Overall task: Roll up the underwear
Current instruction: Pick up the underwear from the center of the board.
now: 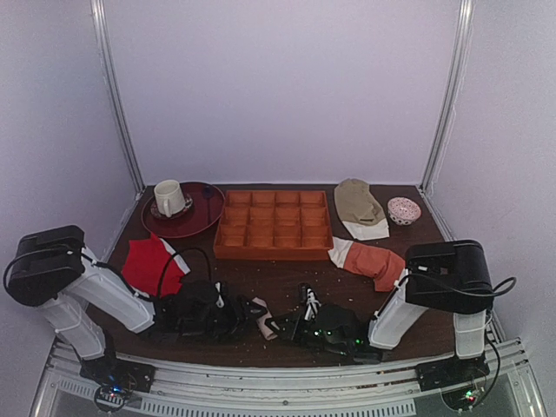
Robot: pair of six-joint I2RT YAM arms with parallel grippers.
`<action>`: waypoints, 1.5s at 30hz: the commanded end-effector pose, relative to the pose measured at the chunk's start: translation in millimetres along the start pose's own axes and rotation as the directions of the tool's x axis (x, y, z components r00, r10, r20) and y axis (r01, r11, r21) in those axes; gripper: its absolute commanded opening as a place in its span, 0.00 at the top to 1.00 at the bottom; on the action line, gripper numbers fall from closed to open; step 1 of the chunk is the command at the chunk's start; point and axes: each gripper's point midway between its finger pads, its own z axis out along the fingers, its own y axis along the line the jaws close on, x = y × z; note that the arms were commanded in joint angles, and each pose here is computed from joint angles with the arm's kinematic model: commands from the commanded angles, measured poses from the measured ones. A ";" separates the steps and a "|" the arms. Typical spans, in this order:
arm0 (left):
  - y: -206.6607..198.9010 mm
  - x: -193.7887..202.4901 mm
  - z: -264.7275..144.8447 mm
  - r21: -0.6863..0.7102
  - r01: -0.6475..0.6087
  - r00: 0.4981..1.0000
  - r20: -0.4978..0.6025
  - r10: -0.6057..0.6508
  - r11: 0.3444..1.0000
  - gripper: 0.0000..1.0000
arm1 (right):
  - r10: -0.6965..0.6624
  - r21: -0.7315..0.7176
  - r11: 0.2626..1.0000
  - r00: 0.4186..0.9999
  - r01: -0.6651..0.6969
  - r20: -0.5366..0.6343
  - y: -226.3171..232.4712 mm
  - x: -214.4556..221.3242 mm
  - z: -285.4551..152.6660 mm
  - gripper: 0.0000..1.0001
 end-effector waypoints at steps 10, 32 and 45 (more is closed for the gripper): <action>-7.9 9.5 21.5 0.039 0.047 0.998 -0.036 -0.046 0.998 0.35 | 0.008 0.310 0.948 0.972 0.067 -0.234 -110.2 58.0 -21.7 1.00; 3.6 21.4 15.1 -0.011 0.086 0.995 -0.052 -0.087 0.996 0.53 | 0.057 0.223 0.975 0.967 -0.001 -0.247 -99.1 65.1 -17.3 1.00; 10.4 17.4 16.3 -0.013 0.100 0.995 -0.026 -0.100 0.995 0.66 | 0.037 0.183 0.983 0.933 0.031 -0.358 -92.9 89.8 -14.1 1.00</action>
